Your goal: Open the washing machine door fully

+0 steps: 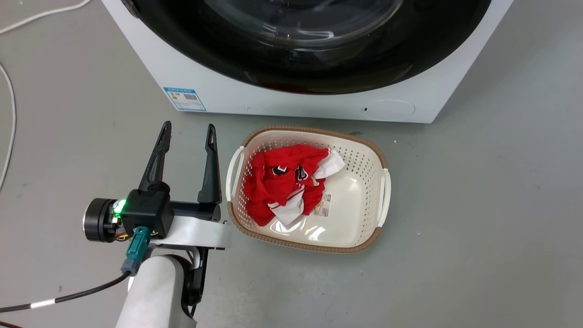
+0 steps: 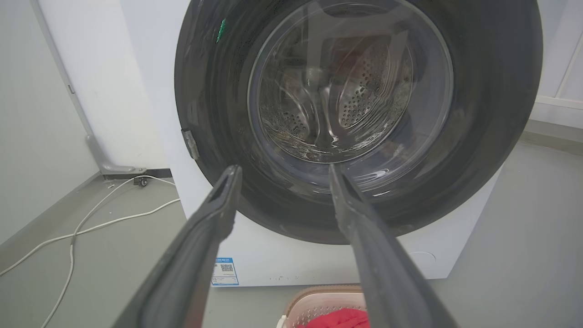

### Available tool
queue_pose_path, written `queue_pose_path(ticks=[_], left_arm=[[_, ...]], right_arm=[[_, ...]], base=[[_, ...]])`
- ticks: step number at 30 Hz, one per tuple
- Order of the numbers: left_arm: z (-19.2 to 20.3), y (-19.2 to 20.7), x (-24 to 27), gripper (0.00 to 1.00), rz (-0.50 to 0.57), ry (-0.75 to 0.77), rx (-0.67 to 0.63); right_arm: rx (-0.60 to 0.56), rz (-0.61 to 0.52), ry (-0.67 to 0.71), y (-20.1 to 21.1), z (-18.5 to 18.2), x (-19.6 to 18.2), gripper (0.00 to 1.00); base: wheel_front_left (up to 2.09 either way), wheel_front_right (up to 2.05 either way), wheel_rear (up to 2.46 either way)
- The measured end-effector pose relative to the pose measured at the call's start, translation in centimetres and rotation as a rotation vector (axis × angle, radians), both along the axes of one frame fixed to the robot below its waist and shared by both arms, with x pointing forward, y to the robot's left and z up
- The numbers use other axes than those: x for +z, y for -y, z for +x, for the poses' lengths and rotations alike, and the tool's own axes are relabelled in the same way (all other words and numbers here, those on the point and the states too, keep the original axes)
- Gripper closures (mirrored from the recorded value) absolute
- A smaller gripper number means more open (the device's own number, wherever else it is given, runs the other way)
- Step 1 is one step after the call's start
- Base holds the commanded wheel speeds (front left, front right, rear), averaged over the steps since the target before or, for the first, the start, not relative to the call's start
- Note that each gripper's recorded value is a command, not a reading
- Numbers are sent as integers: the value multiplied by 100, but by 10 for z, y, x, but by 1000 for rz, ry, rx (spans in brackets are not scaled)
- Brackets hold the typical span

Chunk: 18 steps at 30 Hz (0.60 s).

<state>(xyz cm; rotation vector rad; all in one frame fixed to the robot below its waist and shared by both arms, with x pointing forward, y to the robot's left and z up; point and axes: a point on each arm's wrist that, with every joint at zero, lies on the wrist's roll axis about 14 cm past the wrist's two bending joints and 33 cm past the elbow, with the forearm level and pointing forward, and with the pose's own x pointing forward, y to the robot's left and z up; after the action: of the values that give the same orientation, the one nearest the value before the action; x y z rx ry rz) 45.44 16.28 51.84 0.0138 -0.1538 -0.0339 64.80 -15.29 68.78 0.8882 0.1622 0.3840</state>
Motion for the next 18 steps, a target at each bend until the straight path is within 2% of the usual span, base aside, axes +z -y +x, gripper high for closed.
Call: queue_pose_path(ticks=[9,18], left_arm=[[10,-2,-17,0,1,-33,5],[19,-3,-25,0,4,-45,6]], right_arm=[[156,-188,-162,-50,19,-44,100],[205,-223,-240,-63,29,-76,100]], base=[[0,0,0],[0,0,0]])
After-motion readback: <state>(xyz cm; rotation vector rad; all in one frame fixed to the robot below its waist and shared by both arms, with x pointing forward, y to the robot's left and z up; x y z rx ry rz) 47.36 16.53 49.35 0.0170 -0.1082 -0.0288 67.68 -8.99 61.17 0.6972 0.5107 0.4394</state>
